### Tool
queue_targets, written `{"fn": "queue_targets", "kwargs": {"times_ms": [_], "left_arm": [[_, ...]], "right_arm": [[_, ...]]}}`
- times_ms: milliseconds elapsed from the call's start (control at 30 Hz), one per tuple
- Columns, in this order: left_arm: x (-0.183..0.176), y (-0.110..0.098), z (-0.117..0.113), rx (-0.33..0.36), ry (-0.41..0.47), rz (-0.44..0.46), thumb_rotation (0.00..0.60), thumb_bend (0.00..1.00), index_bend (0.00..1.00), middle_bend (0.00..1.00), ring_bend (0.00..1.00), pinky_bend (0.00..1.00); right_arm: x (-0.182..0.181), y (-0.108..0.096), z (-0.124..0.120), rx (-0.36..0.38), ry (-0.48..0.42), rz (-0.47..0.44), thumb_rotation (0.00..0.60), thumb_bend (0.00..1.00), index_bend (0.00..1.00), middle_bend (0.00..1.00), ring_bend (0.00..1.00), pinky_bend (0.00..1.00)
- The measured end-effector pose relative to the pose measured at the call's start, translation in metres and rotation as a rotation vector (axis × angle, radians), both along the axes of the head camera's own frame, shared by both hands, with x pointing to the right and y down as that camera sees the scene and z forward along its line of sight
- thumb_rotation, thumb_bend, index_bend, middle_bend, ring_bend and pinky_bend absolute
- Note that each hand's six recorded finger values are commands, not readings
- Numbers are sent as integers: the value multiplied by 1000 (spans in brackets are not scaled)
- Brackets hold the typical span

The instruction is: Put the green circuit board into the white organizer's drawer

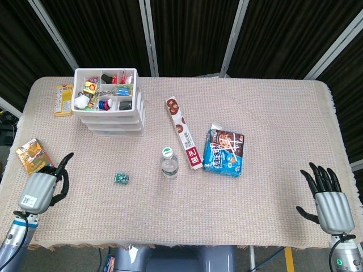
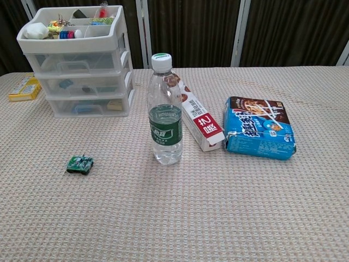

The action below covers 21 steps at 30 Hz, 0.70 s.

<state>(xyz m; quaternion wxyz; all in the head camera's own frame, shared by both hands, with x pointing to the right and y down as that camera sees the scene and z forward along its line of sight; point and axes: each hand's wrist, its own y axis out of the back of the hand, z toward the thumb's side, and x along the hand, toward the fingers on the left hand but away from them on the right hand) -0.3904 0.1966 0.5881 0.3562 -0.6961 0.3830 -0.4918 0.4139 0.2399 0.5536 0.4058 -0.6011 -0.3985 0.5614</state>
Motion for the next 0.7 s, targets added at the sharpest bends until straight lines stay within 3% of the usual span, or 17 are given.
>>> {"fn": "queue_targets", "kwargs": {"times_ms": [367, 700], "left_arm": [[37, -34, 55, -298, 213, -240, 600, 800, 0, 898, 801, 603], [76, -69, 94, -418, 340, -390, 600, 801, 0, 898, 801, 603]], "right_arm": [[0, -1, 2, -12, -10, 4, 600, 17, 132, 0, 0, 0], [1, -2, 2, -24, -25, 17, 600, 16, 134, 0, 0, 0]]}}
